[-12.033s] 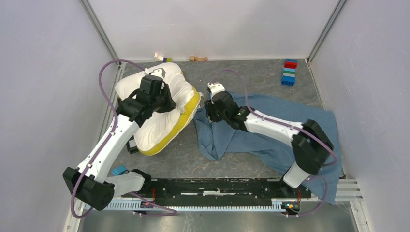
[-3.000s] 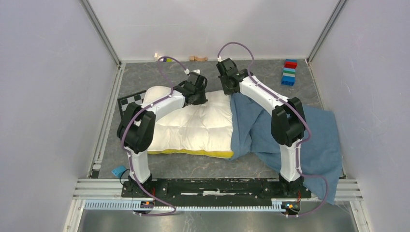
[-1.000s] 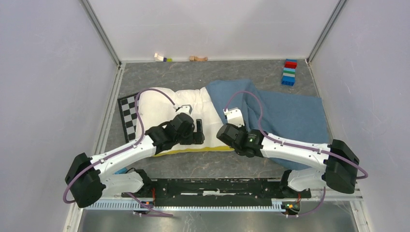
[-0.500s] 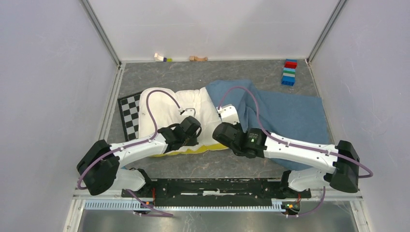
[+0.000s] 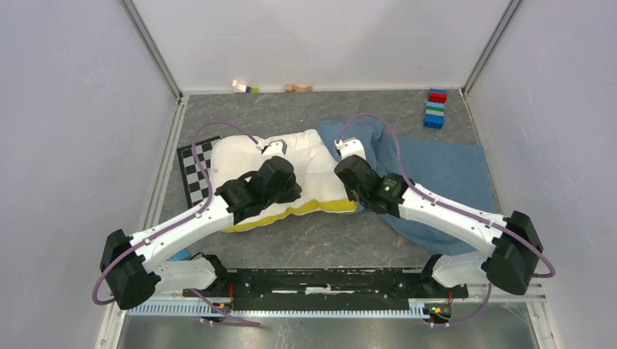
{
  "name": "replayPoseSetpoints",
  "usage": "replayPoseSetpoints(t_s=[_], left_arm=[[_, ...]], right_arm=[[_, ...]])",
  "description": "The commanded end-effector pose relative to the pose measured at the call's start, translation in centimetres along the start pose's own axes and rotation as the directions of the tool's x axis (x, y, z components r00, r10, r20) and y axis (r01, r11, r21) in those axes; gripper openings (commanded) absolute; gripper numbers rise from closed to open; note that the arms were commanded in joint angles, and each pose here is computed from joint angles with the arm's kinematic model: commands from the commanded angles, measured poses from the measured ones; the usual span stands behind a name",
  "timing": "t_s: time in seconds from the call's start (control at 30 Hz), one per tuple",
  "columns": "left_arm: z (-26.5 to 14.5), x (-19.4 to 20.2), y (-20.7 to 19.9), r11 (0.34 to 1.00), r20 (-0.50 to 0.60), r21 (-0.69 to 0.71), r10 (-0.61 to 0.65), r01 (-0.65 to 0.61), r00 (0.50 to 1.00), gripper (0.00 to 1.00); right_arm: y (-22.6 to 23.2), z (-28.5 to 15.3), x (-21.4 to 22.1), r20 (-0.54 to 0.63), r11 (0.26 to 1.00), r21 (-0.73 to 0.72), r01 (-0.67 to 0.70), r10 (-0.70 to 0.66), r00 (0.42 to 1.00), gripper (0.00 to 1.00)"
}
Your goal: Put the pillow into the pillowcase
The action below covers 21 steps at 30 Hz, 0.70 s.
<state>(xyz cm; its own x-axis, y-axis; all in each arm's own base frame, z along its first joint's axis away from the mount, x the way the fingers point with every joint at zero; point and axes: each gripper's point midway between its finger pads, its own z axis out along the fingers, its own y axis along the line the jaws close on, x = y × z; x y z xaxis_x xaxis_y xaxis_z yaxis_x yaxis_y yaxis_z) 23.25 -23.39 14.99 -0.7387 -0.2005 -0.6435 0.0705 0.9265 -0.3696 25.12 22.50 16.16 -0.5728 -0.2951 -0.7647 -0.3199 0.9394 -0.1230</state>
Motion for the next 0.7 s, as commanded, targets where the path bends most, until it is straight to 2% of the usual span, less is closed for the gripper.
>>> replayPoseSetpoints(t_s=[0.0,0.13,0.3,0.4,0.5,0.53,0.6,0.67], left_arm=[[-2.9,-4.1,-4.1,0.979,0.095,0.147,-0.158,0.143,0.983,0.03],[-0.3,-2.5,-4.8,0.971,0.046,0.158,-0.187,0.178,0.981,0.02],[3.0,-1.5,-5.2,0.959,0.049,0.166,-0.241,0.230,0.969,0.02],[4.7,-1.2,-5.2,0.959,0.032,0.140,-0.252,0.246,0.967,0.02],[5.7,-1.0,-5.2,0.943,0.002,0.160,-0.295,0.291,0.956,0.02],[5.5,-1.3,-5.3,0.935,-0.002,0.175,-0.311,0.307,0.950,0.02],[4.4,-2.6,-5.2,0.927,0.033,0.202,-0.329,0.316,0.944,0.02],[3.0,-4.0,-4.5,0.922,0.072,0.208,-0.347,0.326,0.935,0.03]], right_arm=[[1.5,2.6,-0.7,-0.014,0.994,-0.107,0.011,-0.012,1.000,0.03],[3.2,1.5,-5.0,0.062,0.983,-0.184,0.007,0.005,0.998,0.11],[6.6,-1.7,-8.6,0.138,0.948,-0.318,0.013,0.033,0.990,0.05],[9.1,-4.4,-9.9,0.187,0.936,-0.349,0.039,0.029,0.982,0.04],[9.8,-4.2,-8.6,0.177,0.933,-0.358,0.025,0.041,0.983,0.05],[9.1,-3.3,-7.9,0.163,0.947,-0.321,0.022,0.033,0.986,0.06],[6.3,-0.8,-5.2,0.082,0.979,-0.204,-0.004,0.021,0.996,0.06],[3.4,1.7,-1.9,0.014,0.987,-0.151,-0.048,0.051,0.999,0.06]])
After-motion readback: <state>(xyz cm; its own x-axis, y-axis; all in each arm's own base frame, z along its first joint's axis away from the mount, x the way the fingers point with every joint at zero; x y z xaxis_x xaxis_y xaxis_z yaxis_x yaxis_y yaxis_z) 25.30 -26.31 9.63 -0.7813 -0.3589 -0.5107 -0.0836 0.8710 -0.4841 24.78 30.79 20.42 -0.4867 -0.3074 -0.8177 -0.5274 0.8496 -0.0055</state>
